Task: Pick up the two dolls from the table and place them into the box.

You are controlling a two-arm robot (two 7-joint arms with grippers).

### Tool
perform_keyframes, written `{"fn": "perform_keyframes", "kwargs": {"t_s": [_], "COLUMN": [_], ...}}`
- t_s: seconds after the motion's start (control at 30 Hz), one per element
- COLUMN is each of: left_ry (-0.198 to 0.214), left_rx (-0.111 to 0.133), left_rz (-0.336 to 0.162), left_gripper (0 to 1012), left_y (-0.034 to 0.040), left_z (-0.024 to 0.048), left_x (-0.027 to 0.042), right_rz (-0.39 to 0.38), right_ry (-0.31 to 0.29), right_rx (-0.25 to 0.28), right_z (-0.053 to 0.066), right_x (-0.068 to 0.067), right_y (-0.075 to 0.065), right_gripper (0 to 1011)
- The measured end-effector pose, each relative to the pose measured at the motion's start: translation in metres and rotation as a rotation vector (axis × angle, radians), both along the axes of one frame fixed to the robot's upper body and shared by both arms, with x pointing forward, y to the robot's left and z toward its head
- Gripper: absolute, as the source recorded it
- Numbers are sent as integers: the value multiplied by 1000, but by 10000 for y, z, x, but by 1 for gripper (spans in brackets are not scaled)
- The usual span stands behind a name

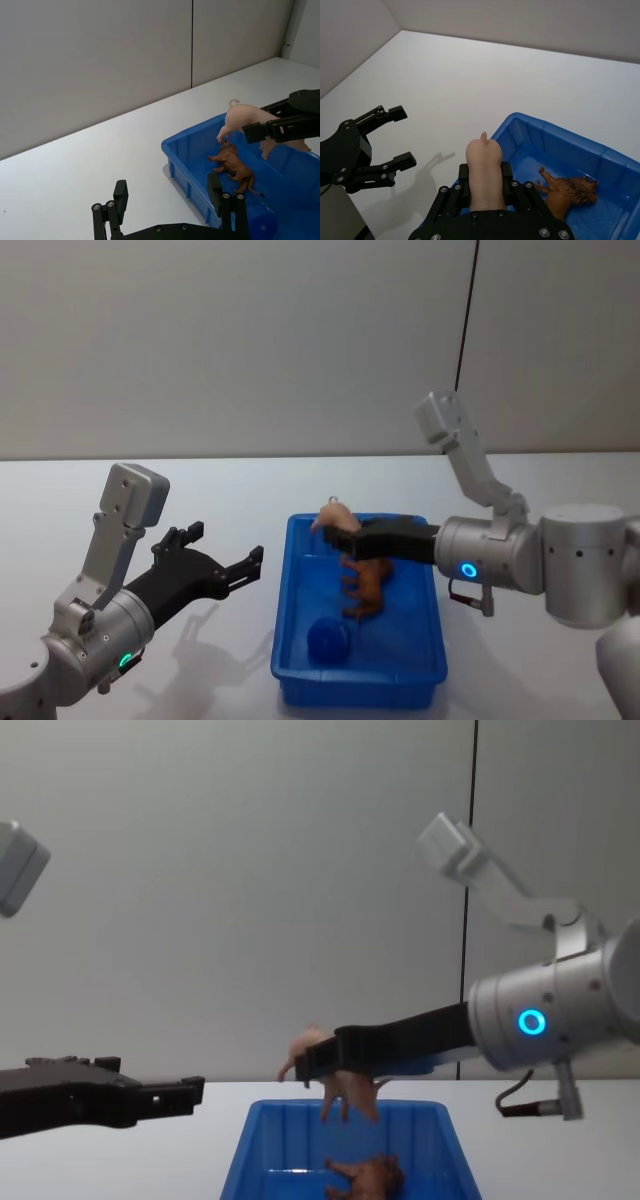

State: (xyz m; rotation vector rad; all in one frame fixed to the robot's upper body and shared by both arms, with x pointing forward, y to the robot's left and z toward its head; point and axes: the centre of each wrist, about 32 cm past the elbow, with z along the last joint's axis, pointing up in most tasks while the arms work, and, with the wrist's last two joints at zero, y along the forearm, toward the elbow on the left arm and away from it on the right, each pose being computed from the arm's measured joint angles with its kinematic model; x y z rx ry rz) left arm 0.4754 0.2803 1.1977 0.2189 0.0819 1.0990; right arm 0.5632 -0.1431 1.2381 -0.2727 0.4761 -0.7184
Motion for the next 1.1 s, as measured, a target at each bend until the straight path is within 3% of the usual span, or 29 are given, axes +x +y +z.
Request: {"fn": "perform_keyframes", "kwargs": {"t_s": [0.6, 1.1], "left_ry": [0, 0], "left_rx": [0, 0], "left_rz": [0, 0], "left_gripper": [1001, 1001], "left_y": [0, 0], "left_z": [0, 0], "left_x": [0, 0], "right_rz": [31, -19], "right_ry": [53, 51], "right_rx": [-28, -41], "right_z": [12, 0], "right_x": [84, -54], "right_y": [116, -84], "right_gripper": [349, 349]}}
